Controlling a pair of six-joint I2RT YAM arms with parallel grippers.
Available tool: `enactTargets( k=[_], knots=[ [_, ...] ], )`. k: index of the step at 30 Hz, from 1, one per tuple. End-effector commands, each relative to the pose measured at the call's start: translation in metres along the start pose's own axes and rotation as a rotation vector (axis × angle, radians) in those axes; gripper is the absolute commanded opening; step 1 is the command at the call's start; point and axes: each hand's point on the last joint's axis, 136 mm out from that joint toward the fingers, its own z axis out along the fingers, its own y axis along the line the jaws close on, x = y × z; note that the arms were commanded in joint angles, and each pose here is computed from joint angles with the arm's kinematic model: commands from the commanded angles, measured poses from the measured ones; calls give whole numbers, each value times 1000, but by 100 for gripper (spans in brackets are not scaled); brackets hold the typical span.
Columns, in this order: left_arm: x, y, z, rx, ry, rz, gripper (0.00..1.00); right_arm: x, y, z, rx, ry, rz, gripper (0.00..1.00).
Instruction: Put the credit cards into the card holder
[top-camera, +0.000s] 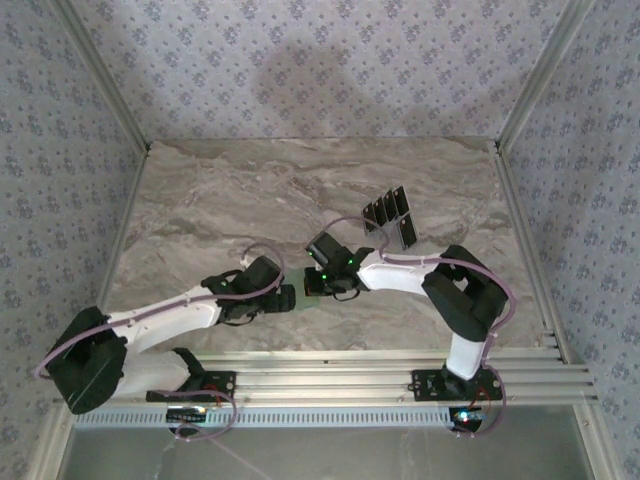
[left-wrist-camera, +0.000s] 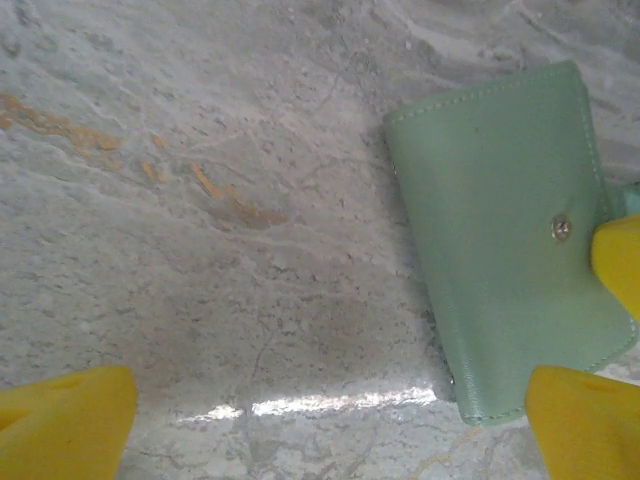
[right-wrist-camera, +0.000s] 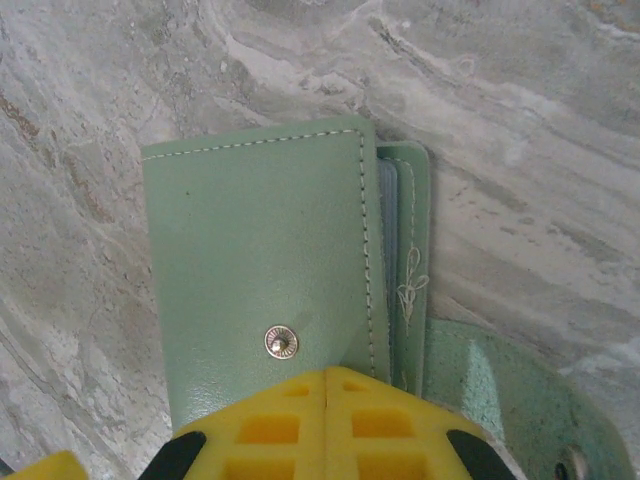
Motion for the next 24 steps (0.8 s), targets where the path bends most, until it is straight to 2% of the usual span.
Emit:
enactTargets(
  k=[1,14,24],
  knots=[
    [-2,-4,4,-8,-10,33,100,11,-7,7,20,28,10,6],
    [-4,-18,8,16,-17,65,100,12,-8,8,21,31,12,6],
    [14,-2,24,-32,16,56,100,11,-7,7,21,29,9,6]
  ],
)
